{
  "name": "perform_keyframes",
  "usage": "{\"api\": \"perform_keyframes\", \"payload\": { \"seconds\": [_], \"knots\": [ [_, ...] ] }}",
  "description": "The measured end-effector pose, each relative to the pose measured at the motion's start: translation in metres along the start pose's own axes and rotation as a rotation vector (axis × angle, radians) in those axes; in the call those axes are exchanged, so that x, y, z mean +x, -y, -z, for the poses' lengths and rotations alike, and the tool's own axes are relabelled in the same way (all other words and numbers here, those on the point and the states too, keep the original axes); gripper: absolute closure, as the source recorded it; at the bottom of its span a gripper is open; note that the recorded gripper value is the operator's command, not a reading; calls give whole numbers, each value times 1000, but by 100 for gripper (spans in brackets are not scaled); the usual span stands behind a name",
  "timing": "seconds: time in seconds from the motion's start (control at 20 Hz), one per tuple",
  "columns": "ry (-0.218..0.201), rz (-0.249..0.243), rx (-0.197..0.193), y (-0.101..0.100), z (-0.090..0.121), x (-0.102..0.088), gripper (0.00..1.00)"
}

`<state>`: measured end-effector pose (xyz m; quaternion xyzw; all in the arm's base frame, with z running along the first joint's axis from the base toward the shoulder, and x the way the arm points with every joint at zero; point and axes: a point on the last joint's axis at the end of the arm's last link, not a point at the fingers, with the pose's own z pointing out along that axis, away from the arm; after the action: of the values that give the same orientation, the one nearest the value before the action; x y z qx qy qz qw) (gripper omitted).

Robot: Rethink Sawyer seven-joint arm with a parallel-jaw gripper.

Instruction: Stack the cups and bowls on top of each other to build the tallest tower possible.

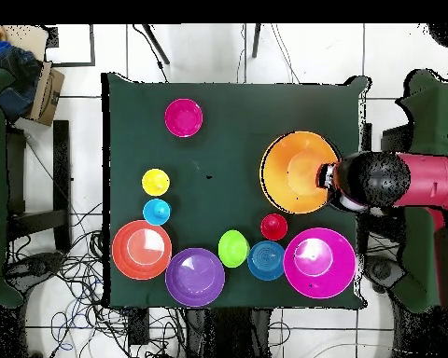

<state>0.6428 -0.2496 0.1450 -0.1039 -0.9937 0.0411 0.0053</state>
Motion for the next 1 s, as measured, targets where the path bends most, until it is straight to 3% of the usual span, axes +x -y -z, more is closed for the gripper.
{"api": "perform_keyframes", "payload": {
  "seconds": [1.0],
  "knots": [
    [-8, 27, 4, -15, 6, 7, 100]
  ]
}}
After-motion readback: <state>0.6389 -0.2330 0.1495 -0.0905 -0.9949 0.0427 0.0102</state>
